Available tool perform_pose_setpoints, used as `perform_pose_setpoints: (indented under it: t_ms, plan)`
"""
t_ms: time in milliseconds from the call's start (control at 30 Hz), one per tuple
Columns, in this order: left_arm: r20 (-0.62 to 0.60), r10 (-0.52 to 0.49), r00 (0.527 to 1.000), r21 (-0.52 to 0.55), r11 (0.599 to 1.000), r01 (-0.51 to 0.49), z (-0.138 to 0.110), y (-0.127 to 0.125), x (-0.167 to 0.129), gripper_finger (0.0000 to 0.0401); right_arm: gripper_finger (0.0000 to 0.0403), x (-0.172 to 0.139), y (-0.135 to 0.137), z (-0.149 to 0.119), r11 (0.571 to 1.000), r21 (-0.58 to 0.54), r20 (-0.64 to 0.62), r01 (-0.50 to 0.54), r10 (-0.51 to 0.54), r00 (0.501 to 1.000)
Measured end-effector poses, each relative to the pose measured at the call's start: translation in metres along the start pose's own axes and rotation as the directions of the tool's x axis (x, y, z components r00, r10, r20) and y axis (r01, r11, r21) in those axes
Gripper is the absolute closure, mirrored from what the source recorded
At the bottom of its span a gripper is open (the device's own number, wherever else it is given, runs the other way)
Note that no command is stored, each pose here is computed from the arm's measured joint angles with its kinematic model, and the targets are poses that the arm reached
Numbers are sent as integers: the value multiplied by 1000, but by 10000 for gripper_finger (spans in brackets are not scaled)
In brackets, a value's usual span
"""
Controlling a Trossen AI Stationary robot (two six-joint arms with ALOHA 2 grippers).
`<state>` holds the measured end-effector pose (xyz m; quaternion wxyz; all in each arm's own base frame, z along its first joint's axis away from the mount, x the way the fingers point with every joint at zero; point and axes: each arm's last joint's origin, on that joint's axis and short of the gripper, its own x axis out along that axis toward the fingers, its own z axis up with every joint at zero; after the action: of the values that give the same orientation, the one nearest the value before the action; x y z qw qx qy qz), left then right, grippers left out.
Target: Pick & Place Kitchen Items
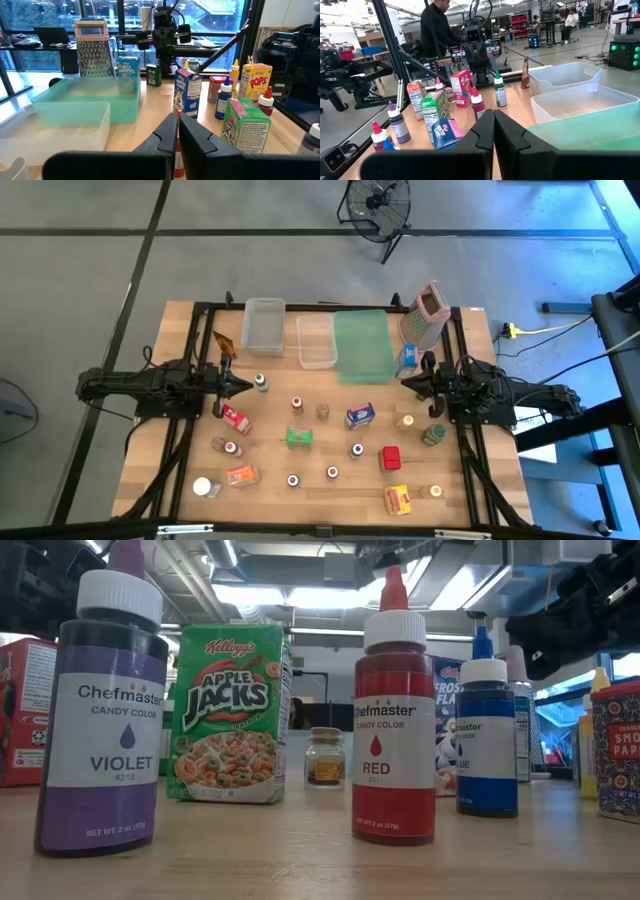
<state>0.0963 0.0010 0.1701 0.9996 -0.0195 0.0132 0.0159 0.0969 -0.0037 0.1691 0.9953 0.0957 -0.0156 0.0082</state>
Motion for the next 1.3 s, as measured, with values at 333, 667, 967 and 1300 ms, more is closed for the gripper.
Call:
perform_pose_setpoints:
  t_ms: [333, 667, 967, 1300]
  plan:
    - [0, 0, 1000, 0, 1000, 0, 0, 0, 0, 388, 394, 0, 0, 0, 1000, 0, 0, 0, 0, 1000]
    - [0, 0, 1000, 0, 1000, 0, 0, 0, 0, 388, 394, 0, 0, 0, 1000, 0, 0, 0, 0, 1000]
    - [0, 0, 1000, 0, 1000, 0, 0, 0, 0, 389, 394, 0, 0, 0, 1000, 0, 0, 0, 0, 1000]
    - [1, 14, 1000, 36, 999, -14, 0, 0, 0, 390, 394, 0, 0, 0, 1000, 0, 0, 0, 0, 1000]
